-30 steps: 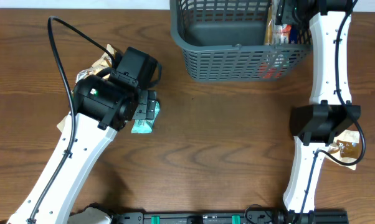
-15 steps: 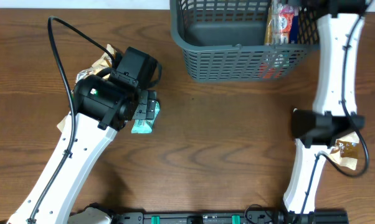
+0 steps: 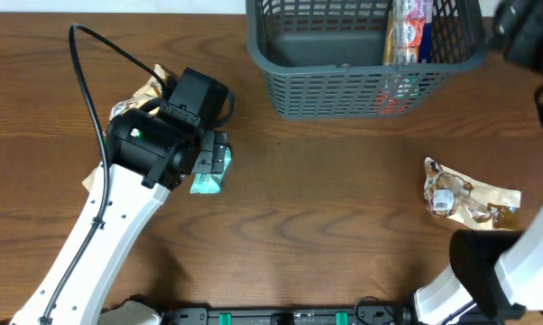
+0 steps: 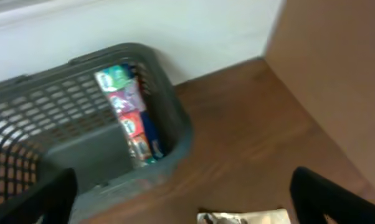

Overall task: Pack container
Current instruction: 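Move the right gripper down toward the crumpled wrapper on the right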

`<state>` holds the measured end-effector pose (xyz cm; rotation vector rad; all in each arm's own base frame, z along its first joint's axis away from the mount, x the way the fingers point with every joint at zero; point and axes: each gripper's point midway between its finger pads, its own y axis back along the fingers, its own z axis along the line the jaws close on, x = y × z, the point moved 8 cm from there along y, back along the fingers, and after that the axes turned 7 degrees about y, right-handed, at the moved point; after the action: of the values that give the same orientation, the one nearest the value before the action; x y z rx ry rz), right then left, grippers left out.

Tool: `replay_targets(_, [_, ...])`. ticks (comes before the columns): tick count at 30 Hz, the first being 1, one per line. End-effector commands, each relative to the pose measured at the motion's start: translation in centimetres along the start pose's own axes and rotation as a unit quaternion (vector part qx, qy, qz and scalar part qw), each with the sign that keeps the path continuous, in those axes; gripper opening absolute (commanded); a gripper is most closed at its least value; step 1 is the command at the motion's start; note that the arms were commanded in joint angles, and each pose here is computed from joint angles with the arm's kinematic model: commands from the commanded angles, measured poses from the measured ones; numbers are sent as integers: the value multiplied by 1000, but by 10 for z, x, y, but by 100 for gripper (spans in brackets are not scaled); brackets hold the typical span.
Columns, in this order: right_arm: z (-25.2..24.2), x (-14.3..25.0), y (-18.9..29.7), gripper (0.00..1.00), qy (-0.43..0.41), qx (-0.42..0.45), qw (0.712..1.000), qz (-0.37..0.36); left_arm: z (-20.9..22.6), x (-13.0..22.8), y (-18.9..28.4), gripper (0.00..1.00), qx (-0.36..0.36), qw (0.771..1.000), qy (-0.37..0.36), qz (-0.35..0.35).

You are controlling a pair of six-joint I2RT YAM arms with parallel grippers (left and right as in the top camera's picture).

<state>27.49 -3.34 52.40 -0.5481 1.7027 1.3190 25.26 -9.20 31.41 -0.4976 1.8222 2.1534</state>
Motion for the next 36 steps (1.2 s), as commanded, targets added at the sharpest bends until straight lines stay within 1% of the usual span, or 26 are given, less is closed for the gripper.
replay_targets(1, [-11,3,0,98,-61,50,997,2,2,-3,3,99,-2,1000,3,-5])
replay_targets(4, [-23,4,17,99,-98,62,993,-15,2,-3,3,99,-2,1000,3,-4])
replay_targets(7, [-30,8,18,99,-123,70,990,-7,2,-3,3,99,-2,1000,3,-5])
replay_targets(11, [-40,25,2,99,-154,100,982,45,2,-3,3,99,-2,1000,3,-5])
replay_targets(14, [-49,47,-20,99,-207,140,963,101,2,-3,3,99,-2,1000,3,-5])
replay_targets(18, [-54,85,-49,99,-301,158,921,192,2,-3,3,99,-2,1000,3,-5])
replay_targets(19, [-54,97,-58,99,-329,158,904,224,2,-3,3,99,-2,1000,3,-5])
replay_targets(20, [-54,103,-62,99,-340,159,896,237,2,-3,3,99,-2,1000,3,-5])
replay_targets(25, [-53,146,-93,99,-408,197,830,325,2,-3,3,99,-2,1000,3,-5])
replay_targets(27, [-53,164,-104,99,-436,217,800,349,2,-3,3,99,-2,1000,3,-5])
replay_targets(28, [-52,169,-108,99,-447,221,791,355,2,-3,3,99,-2,1000,3,-5])
replay_targets(32, [-42,191,-139,99,-508,187,752,375,2,-3,3,99,-2,1000,3,-4])
replay_targets(34, [-36,203,-154,99,-547,169,723,388,2,-3,3,99,-2,1000,3,-4])
replay_targets(36, [-36,219,-165,99,-577,177,692,396,2,-3,3,99,-2,1000,3,-4])
